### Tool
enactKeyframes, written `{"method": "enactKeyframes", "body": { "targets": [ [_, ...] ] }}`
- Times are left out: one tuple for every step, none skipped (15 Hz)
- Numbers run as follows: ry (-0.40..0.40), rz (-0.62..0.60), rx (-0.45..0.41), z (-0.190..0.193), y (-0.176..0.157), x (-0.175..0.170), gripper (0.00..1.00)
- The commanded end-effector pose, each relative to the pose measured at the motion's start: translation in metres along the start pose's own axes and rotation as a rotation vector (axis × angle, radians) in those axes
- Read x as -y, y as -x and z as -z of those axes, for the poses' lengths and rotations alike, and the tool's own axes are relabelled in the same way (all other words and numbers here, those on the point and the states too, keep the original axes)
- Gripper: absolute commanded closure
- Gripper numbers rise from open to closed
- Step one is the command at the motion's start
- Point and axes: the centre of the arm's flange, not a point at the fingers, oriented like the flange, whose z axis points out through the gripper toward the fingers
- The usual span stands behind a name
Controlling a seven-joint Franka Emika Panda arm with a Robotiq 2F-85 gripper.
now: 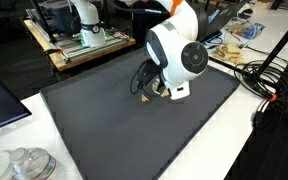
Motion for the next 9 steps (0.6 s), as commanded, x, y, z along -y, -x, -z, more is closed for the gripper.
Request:
{"method": "enactKeyframes", "body": {
  "targets": [
    [0.007, -0.028, -0.026, -0.022, -0.012, 0.005, 0.99],
    [0.032, -0.049, -0.036, -0.018, -0.007, 0.01, 0.99],
    [0.054, -0.061, -0.05, -0.013, 0.0, 0.016, 0.99],
    [0.079, -0.074, -0.062, -0.007, 0.009, 0.025, 0.99],
    [0.098, -0.076, -0.072, -0.004, 0.012, 0.032, 0.99],
    [0.126, -0.082, -0.091, 0.0, 0.017, 0.041, 0.99],
    [0.148, -0.085, -0.106, 0.003, 0.019, 0.047, 0.99],
    [0.173, -0.089, -0.117, 0.006, 0.022, 0.055, 0.99],
    [0.199, -0.095, -0.131, 0.008, 0.025, 0.061, 0.99]
  ]
}}
